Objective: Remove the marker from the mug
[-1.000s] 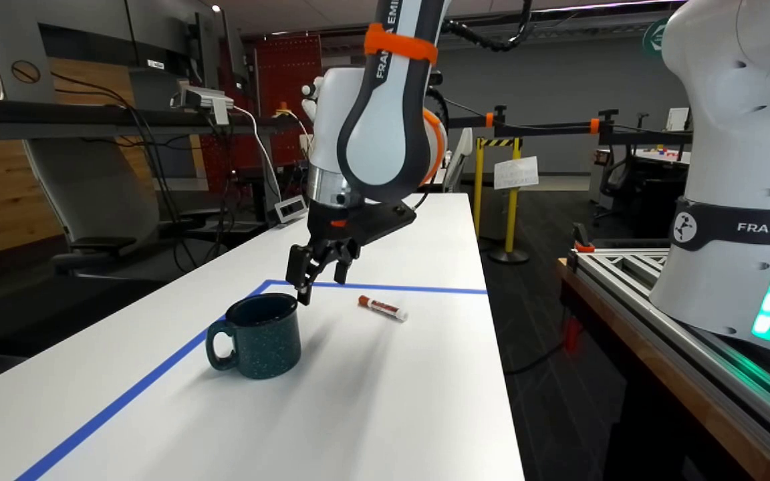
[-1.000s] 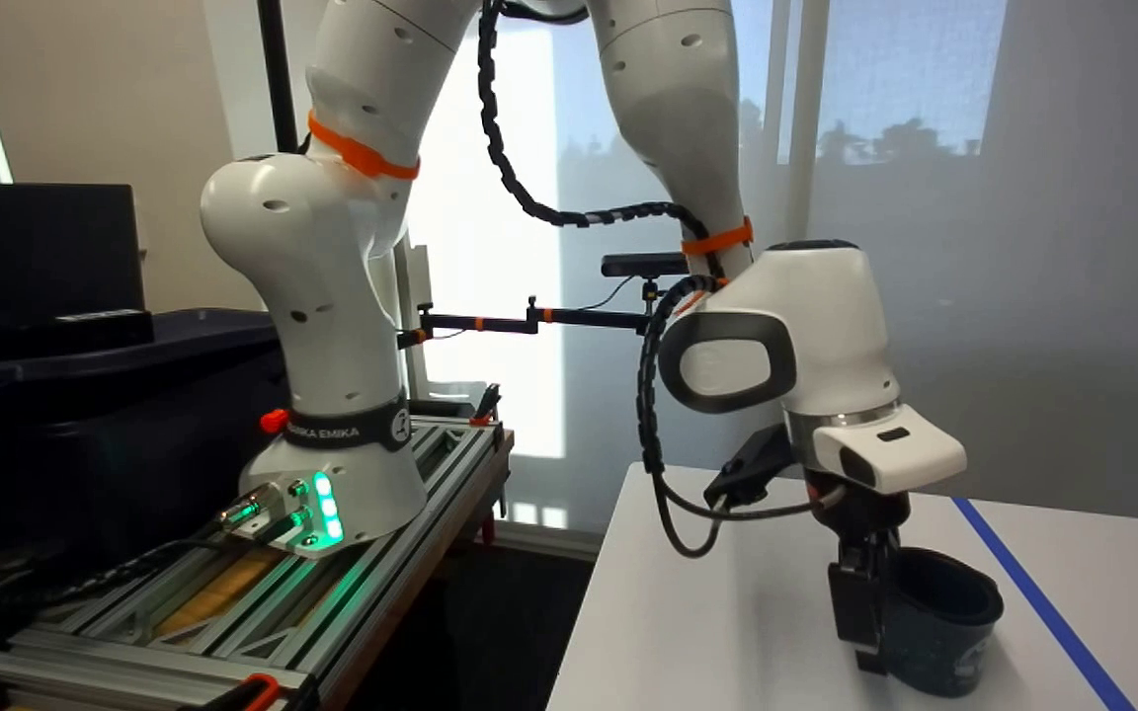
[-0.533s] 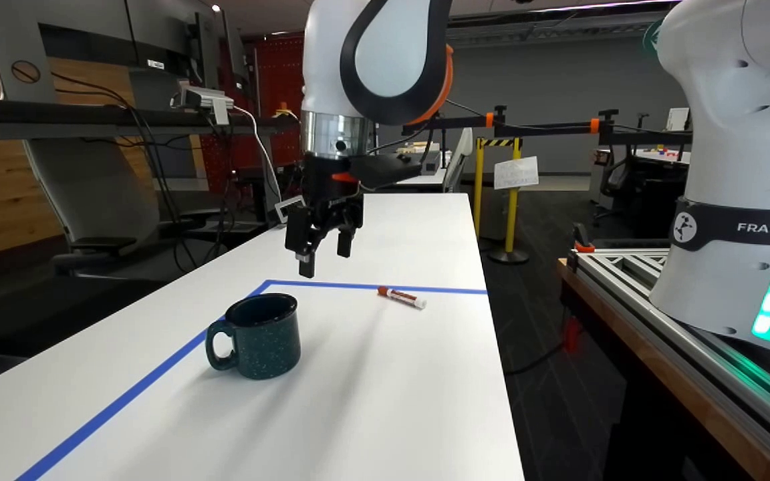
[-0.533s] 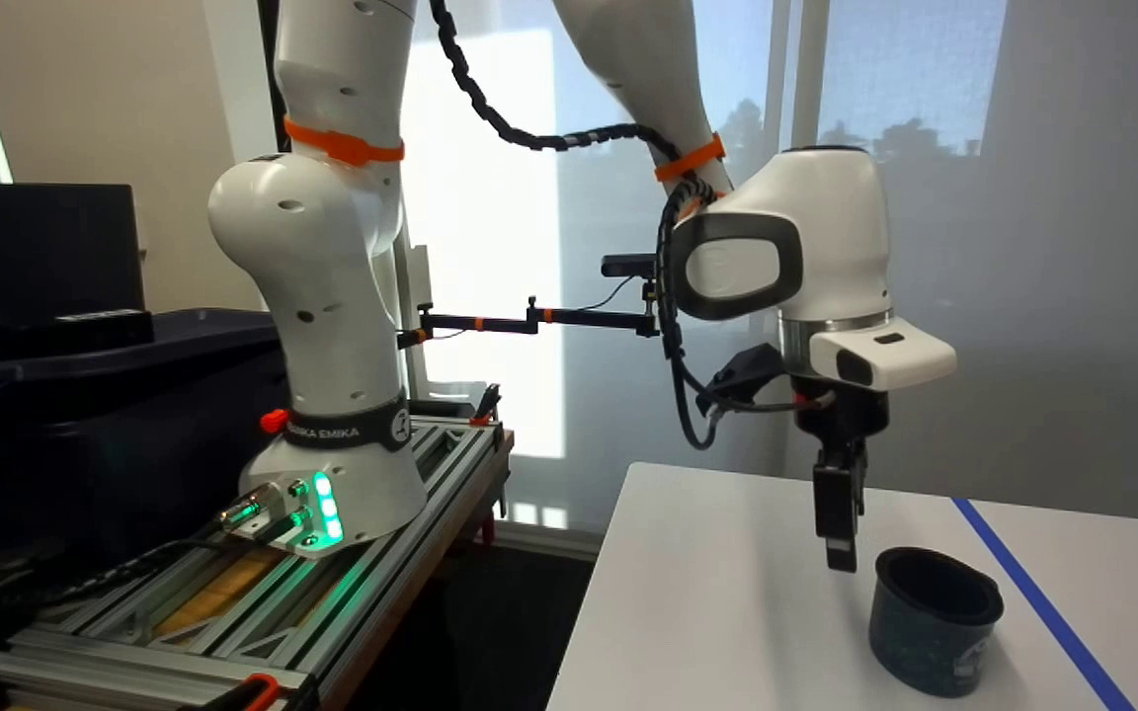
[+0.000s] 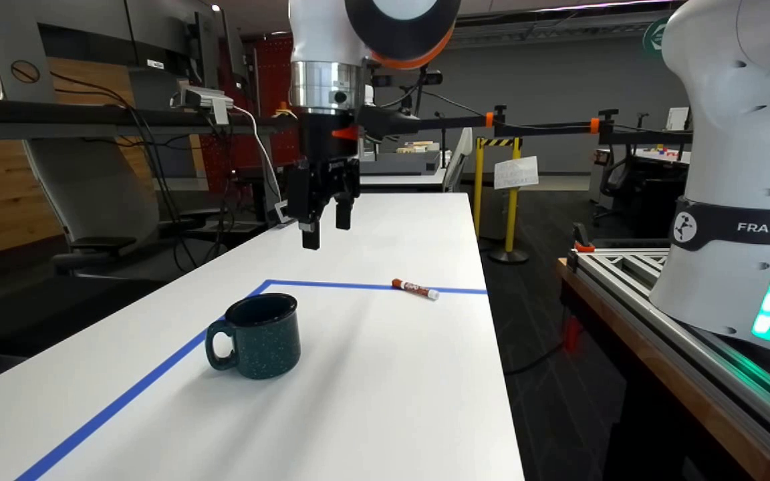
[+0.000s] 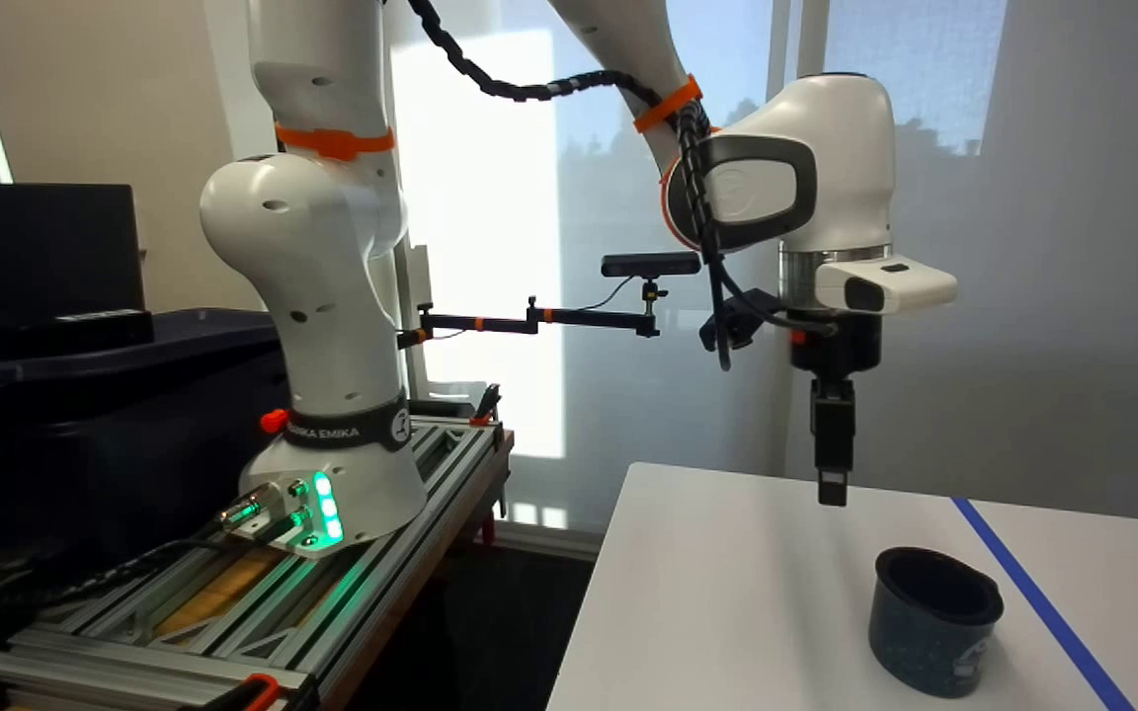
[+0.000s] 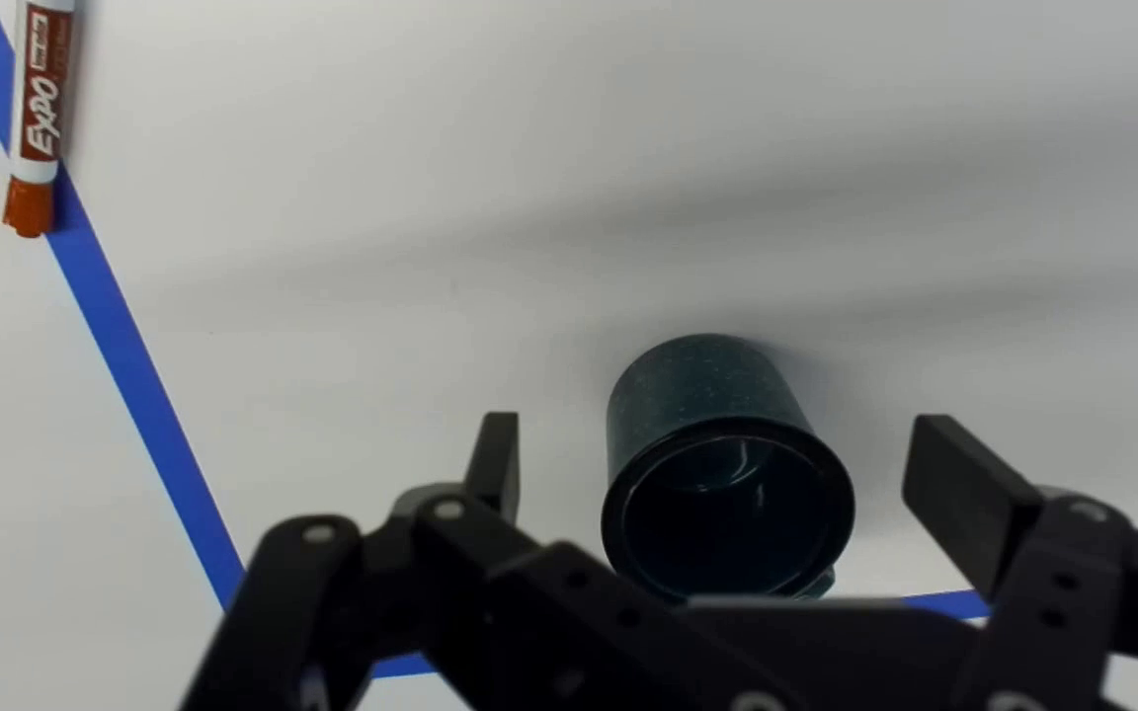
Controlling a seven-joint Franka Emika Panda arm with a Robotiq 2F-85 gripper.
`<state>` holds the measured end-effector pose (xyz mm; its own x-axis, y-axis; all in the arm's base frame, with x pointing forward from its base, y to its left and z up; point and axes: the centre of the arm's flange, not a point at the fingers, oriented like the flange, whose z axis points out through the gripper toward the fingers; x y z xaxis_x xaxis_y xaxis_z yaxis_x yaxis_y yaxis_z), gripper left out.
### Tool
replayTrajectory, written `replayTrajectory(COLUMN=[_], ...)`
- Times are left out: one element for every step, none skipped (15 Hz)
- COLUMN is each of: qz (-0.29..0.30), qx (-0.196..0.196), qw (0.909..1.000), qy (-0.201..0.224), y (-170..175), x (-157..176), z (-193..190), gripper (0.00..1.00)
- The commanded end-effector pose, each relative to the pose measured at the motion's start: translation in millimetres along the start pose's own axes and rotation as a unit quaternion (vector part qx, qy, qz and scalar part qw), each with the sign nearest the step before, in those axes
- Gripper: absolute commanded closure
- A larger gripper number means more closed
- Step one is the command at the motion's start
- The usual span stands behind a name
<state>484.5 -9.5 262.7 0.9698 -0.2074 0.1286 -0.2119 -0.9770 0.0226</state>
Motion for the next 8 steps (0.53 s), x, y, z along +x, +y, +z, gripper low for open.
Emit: replayTrajectory(qz=[-0.009, -0.013, -0.016, -0.017, -0.017, -0.017, -0.017, -0.017], qx=[0.000, -0.001, -0.002, -0.002, -0.002, -0.002, -0.003, -0.003], qw=[1.0000, 0.9999, 0.9999, 0.9999, 0.9998, 0.9998, 0.9998, 0.9998], qy=[0.002, 0.004, 0.004, 0.003, 0.003, 0.003, 0.003, 0.003], y=[-1.9, -3.1, -3.4, -3.2, -2.9, -2.8, -2.8, -2.8], x=[0.2, 0.3, 0.3, 0.2, 0.2, 0.2, 0.1, 0.1], z=[-3.8, -6.7, -8.4, -9.1, -9.1, -9.0, -9.0, -9.0], gripper=[0.00, 0.00, 0.00, 0.00, 0.00, 0.00, 0.00, 0.00])
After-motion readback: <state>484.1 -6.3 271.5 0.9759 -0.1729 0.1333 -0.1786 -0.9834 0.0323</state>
